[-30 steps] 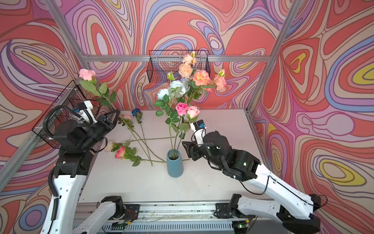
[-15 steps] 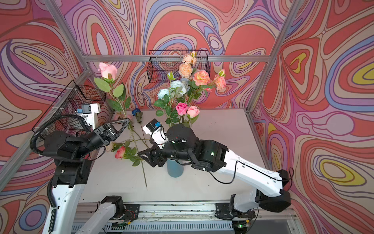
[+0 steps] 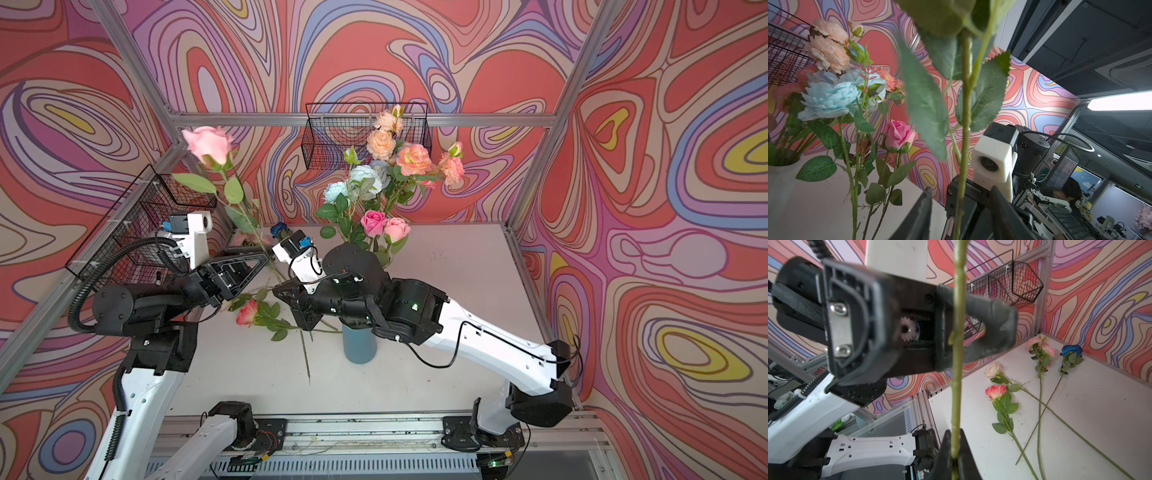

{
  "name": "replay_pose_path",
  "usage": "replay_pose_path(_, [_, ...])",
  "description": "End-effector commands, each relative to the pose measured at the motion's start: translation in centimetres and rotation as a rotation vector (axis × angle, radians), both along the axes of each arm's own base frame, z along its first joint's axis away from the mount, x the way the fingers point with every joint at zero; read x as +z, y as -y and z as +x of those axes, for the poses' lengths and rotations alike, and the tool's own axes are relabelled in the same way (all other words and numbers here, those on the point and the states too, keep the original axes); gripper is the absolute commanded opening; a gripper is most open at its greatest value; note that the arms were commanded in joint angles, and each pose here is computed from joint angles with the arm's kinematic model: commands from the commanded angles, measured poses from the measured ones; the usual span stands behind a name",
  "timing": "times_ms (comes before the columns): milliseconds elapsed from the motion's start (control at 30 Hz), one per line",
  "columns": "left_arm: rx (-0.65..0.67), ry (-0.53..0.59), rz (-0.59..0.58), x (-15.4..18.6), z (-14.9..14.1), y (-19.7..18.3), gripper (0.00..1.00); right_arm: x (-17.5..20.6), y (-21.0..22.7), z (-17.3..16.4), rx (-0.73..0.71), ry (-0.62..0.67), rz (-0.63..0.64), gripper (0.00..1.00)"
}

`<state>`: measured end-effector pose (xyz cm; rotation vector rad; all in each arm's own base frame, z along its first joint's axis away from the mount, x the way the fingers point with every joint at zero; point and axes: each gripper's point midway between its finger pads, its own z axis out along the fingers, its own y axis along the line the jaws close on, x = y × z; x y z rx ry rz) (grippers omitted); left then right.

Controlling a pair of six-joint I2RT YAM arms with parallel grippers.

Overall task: Arrange flowers in a vase
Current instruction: Place the flower in the vase.

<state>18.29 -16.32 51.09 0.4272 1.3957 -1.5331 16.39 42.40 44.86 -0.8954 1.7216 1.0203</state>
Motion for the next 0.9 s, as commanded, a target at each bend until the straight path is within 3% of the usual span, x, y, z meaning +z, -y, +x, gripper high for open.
replay_pose_path(0, [0.114, -0.082, 0.001, -1.8, 2.0, -0.8, 0.82, 2.2, 4.1, 2.0, -0.191, 0.097, 0.075, 0.00])
replay_pose_path(133, [0.406, -0.176, 0.054, -5.8, 5.0, -3.6, 0.91, 2.3, 8.9, 3.9, -0.395, 0.239, 0.128, 0.00])
replay_pose_path(233, [0.554, -0.259, 0.100, -9.4, 6.7, -5.4, 0.93, 2.5, 10.8, 4.9, -0.495, 0.333, 0.125, 0.00])
replay_pose_path(533, [0.606, -0.397, 0.156, -15.3, 8.6, -6.1, 0.92, 3.0, 11.8, 6.1, -0.577, 0.482, 0.060, 0.00])
replay_pose_path(867, [0.664, -0.517, 0.208, -19.8, 9.7, -7.1, 0.90, -4.3, 10.0, 7.9, -0.558, 0.384, -0.021, 0.00])
